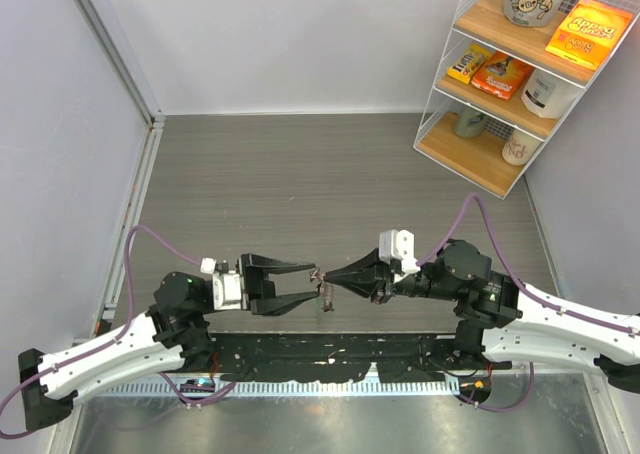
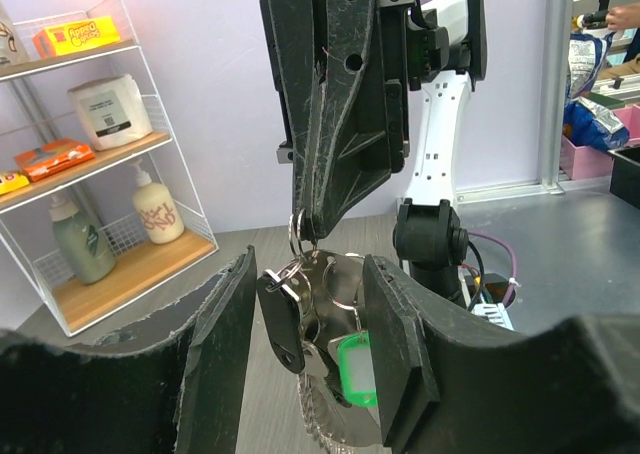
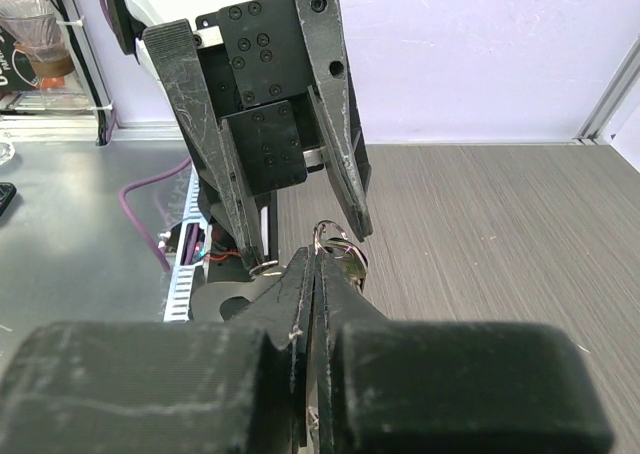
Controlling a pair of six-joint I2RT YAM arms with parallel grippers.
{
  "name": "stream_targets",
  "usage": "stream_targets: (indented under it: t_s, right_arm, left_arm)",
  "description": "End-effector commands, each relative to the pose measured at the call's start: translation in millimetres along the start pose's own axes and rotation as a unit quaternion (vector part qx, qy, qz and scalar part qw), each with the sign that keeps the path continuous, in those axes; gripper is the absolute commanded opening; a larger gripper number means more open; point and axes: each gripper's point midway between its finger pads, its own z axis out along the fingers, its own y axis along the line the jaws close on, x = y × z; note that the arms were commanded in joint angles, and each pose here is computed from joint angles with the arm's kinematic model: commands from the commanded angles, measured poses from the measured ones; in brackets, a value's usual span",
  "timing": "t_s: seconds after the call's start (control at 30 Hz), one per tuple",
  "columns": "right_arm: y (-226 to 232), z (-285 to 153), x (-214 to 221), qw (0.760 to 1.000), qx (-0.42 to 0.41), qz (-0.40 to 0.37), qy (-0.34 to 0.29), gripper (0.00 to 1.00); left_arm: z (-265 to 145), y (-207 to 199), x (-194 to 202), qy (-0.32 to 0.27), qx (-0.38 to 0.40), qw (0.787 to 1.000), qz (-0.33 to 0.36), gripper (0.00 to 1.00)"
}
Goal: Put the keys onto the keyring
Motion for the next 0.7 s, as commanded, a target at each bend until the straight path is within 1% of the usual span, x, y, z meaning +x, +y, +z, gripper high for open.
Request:
stream_targets:
  t_s: [0.0, 0.07, 0.53, 0.67]
  right_arm:
    - [-0.2, 2.8, -26.4, 0.999, -0.001, -0.018, -0.045, 0.05]
    - [-0.2, 3.7, -26.4, 0.999, -0.002, -0.019, -0.044, 0.05]
    - [1.7, 4.1, -27.9, 0.999, -0.007, -0.02, -0.046, 0.06]
    - [2.9, 2.8, -30.3, 0.999, -0.009, -0.021, -0.05, 0.05]
  left_arm:
    - [6.1, 1.7, -34.9, -0.044, 0.004, 0.999, 0.018, 0.51]
    - [6.3, 0.9, -35.4, -0.044, 0.005, 0.999, 0.005, 0.51]
    - [9.0, 2.1, -31.2, -0.037, 0.004, 0.999, 0.001, 0.48]
    - [9.5, 3.0, -30.2, -0.035, 0.002, 0.999, 0.002, 0.43]
